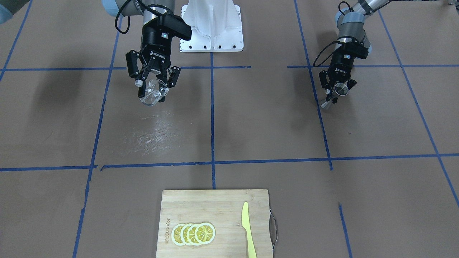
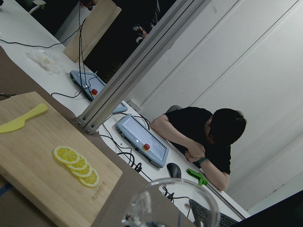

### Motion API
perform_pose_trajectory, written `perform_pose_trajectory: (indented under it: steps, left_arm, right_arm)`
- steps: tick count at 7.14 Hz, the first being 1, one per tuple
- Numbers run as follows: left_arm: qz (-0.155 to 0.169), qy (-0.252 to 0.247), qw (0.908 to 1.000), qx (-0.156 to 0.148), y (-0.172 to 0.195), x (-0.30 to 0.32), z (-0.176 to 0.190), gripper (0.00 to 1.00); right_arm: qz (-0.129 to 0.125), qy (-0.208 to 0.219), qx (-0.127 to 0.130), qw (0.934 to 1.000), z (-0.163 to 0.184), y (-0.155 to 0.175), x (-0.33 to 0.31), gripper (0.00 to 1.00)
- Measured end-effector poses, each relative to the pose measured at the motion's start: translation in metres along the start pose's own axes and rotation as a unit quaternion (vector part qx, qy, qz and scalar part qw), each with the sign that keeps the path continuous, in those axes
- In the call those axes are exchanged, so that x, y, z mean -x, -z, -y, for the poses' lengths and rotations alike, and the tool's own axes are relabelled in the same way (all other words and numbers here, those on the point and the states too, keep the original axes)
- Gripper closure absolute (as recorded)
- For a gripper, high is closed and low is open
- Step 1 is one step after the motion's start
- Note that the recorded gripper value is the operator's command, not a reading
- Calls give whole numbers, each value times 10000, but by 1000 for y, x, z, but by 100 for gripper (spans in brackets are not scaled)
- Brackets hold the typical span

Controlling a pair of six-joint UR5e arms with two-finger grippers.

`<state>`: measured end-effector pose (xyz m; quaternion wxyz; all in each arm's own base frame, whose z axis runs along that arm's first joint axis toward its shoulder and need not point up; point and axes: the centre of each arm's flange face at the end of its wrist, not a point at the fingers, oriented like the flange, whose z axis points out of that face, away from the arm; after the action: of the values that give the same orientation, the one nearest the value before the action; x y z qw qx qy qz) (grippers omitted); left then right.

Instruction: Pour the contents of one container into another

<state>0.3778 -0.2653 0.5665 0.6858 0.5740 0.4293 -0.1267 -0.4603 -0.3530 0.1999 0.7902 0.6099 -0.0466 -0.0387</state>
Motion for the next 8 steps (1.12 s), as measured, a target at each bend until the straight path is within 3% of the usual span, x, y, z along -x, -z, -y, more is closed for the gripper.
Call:
perform_pose_trajectory:
  steps: [8]
  left_arm:
    - [109,-187,9998,11,-4,6,-13,100]
  right_arm:
    - [-2,0,-1,10000,0,0,0,100]
